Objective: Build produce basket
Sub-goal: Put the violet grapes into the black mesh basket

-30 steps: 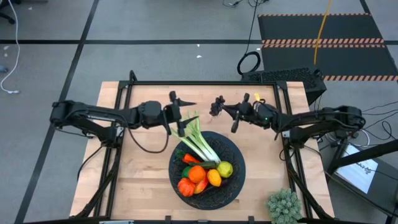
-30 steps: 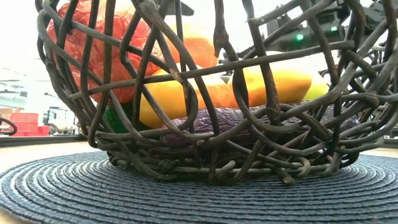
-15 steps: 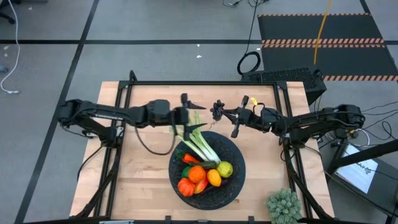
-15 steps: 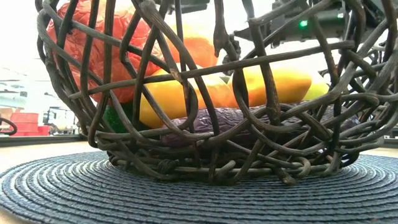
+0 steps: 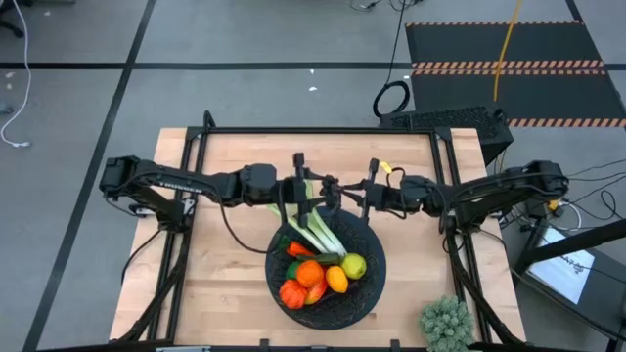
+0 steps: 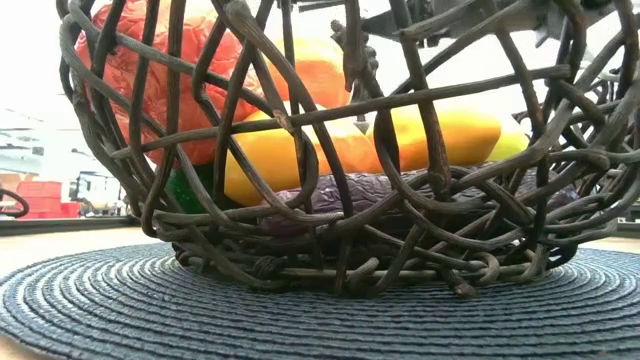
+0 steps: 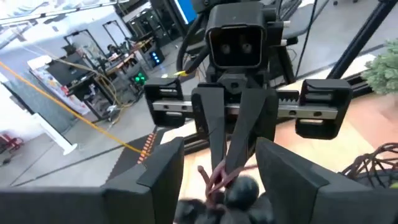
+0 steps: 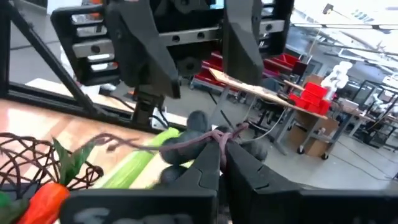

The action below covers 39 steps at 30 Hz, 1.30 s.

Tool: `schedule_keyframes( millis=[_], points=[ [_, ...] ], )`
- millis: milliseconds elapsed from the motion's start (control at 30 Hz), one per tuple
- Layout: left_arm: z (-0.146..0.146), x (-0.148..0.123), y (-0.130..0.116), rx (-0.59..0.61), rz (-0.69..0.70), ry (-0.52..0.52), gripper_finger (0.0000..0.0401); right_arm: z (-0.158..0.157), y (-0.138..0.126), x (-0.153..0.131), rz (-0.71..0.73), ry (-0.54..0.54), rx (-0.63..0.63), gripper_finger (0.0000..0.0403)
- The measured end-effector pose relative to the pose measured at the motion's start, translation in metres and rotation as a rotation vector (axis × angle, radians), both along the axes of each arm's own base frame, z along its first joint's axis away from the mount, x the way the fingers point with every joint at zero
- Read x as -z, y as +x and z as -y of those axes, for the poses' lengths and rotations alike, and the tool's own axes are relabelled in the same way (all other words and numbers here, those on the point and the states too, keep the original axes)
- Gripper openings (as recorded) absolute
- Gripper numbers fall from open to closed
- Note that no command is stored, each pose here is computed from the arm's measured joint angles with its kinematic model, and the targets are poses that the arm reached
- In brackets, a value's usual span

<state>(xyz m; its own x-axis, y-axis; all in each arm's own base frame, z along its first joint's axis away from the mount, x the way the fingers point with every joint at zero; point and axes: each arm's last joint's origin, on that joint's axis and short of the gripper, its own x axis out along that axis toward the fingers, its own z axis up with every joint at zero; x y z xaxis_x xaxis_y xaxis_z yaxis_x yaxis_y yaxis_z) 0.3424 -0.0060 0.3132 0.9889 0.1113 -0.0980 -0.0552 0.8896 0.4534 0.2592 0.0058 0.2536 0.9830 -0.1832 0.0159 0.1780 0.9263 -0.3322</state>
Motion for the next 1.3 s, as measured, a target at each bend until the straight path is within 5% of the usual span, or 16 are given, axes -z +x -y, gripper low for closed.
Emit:
schedule_keyframes(
  millis=[467, 1100, 1300],
  points=[
    [-0.01, 0.012, -0.002, 0.018, -0.122, -0.04, 0.019, -0.013, 0.017, 0.001, -0.044, -0.086, -0.037, 0.0003],
    [-0.009, 0.016, -0.003, 0.036, -0.166, 0.005, 0.0014, -0.014, 0.017, -0.003, -0.022, -0.095, -0.039, 0.0017],
    [-0.008, 0.016, -0.003, 0.043, -0.162, 0.005, 0.0018, -0.015, 0.016, -0.005, -0.014, -0.087, -0.038, 0.0075]
  ],
)
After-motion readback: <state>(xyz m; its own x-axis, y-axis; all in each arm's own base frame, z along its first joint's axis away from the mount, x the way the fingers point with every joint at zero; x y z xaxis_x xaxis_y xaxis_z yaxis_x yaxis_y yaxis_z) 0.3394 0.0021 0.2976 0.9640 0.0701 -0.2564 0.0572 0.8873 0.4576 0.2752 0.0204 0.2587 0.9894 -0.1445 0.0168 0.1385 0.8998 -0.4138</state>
